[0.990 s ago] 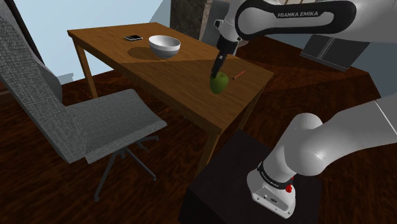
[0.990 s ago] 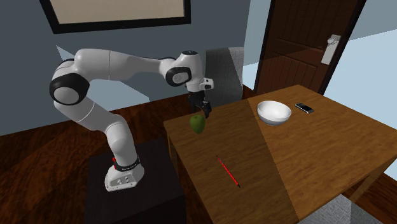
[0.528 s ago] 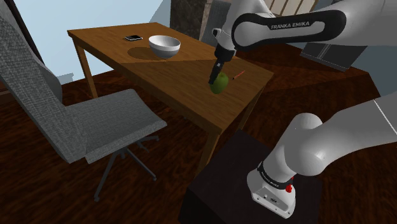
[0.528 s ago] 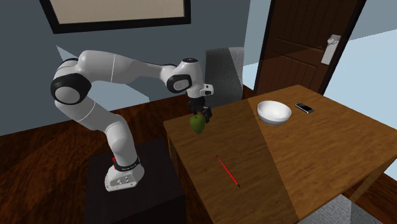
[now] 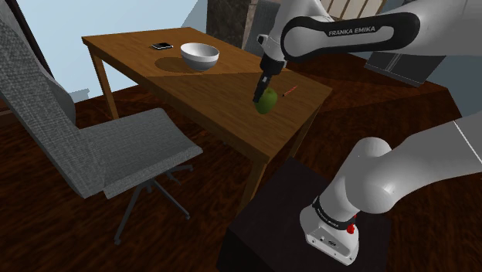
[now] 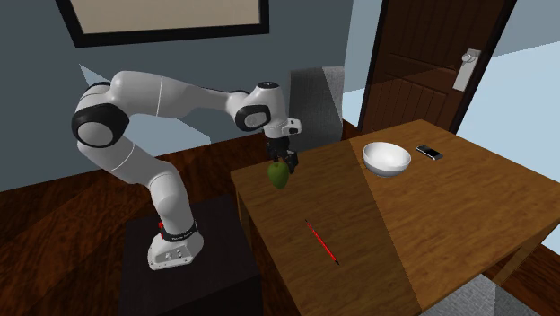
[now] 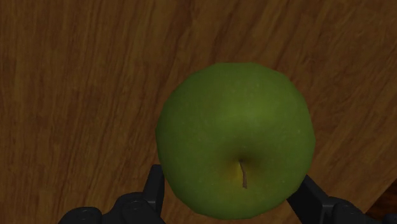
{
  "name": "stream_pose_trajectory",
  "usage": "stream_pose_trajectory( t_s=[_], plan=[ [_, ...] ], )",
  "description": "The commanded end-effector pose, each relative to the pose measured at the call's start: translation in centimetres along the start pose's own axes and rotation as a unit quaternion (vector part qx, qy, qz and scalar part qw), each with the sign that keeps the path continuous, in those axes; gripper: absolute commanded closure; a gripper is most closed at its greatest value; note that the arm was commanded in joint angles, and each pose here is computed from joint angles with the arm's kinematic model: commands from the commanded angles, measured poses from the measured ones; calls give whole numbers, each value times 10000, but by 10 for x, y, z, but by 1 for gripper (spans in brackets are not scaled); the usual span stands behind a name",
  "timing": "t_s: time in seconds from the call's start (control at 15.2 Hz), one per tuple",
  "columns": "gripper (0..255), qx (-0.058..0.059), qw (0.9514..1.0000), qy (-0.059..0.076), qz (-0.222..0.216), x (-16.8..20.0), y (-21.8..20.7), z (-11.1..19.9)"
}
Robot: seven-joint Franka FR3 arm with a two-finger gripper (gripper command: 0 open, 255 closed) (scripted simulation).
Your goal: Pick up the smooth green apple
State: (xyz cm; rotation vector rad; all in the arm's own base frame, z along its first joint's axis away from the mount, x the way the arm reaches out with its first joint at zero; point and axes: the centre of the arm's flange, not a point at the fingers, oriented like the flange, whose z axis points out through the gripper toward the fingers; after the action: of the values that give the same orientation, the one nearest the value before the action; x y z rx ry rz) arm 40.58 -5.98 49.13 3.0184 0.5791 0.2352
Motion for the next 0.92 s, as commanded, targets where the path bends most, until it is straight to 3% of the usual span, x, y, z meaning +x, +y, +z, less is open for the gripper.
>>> stream_pose_trajectory(
  t_s=[0.0, 0.86],
  plan=[
    [255, 5, 10000, -14, 2, 0, 0, 1],
    [255, 5, 10000, -14, 2, 8, 6, -61]
  ],
)
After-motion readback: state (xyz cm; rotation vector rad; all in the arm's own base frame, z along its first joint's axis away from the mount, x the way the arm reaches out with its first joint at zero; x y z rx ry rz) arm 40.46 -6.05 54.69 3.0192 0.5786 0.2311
